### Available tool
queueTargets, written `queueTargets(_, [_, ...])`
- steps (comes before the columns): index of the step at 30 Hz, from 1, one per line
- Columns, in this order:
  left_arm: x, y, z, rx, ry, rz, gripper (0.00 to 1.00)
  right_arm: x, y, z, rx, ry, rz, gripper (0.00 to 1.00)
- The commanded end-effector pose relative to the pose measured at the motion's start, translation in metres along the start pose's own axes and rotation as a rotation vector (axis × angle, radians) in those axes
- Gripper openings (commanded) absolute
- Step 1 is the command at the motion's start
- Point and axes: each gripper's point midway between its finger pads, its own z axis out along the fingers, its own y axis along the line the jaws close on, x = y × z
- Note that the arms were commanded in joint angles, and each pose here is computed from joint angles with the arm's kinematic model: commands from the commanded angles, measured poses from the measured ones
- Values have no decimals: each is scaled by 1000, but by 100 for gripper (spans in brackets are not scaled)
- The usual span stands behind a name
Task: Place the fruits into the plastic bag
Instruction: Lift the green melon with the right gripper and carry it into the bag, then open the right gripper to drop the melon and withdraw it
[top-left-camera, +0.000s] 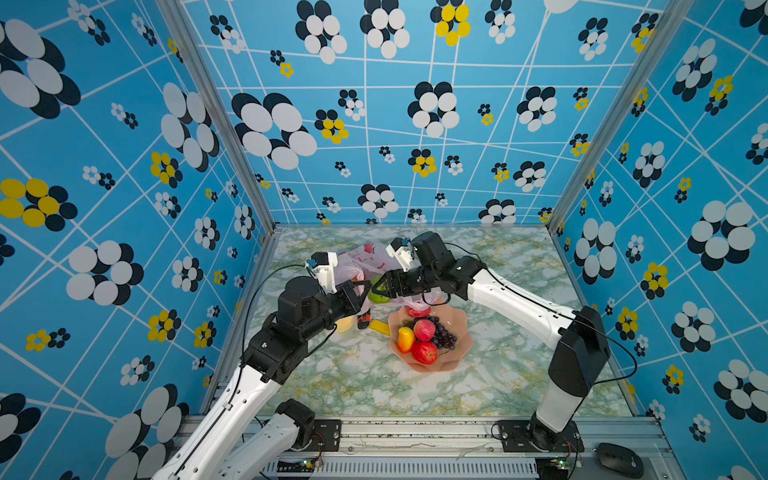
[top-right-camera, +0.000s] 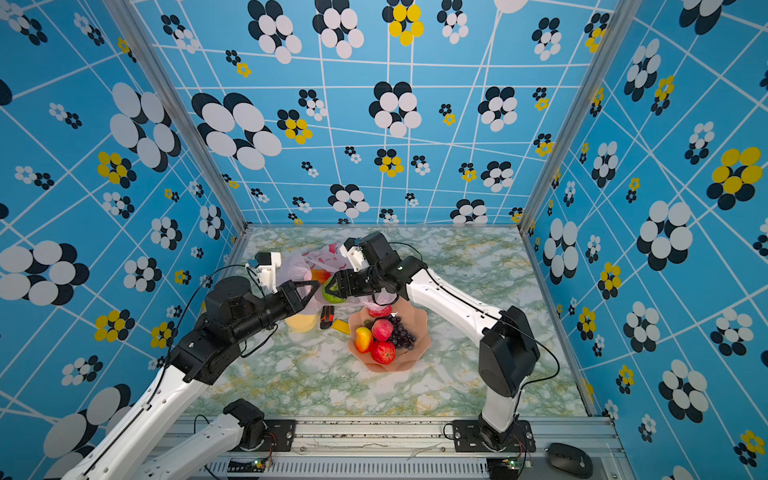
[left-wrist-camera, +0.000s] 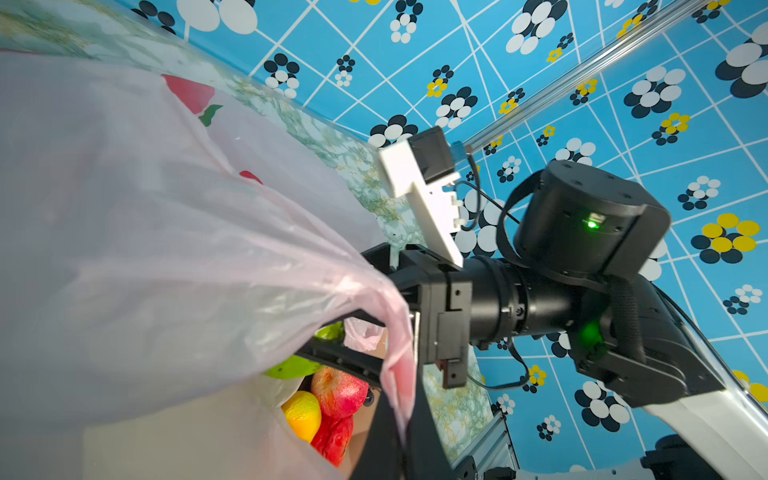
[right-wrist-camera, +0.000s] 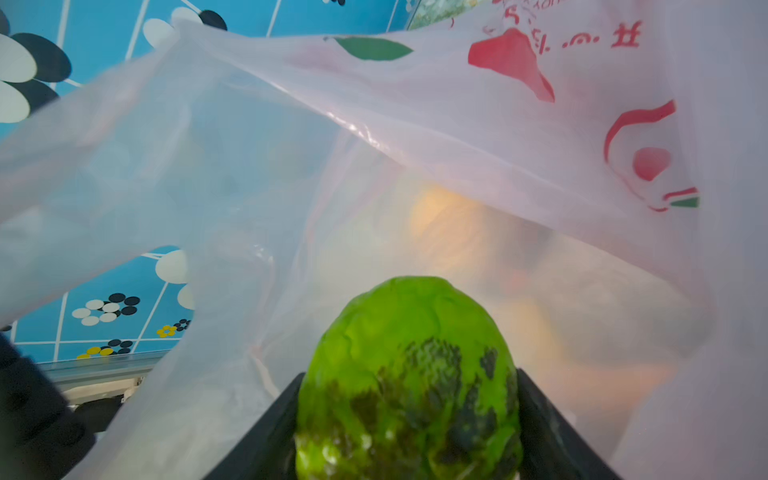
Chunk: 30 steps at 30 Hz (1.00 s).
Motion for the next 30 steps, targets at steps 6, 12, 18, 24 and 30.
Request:
queueTargets(6, [-2, -14, 5, 74, 5, 26, 0, -22, -20, 29, 110, 3, -1, 71])
queueTargets(12, [-1, -14, -1, 66, 6, 40, 0, -68, -75, 21, 396, -116, -60, 89])
queueTargets(18, [-1, -3, -16, 1, -17, 55, 0, -104, -81, -1, 462, -155, -98, 99])
queueTargets(24, [1, 4, -14, -19, -15, 42, 0, -127, -76, -36, 513, -196, -156, 99])
queueTargets(30, [3, 7, -6, -20, -1, 24, 0, -125, -38, -58, 319, -163, -192, 99])
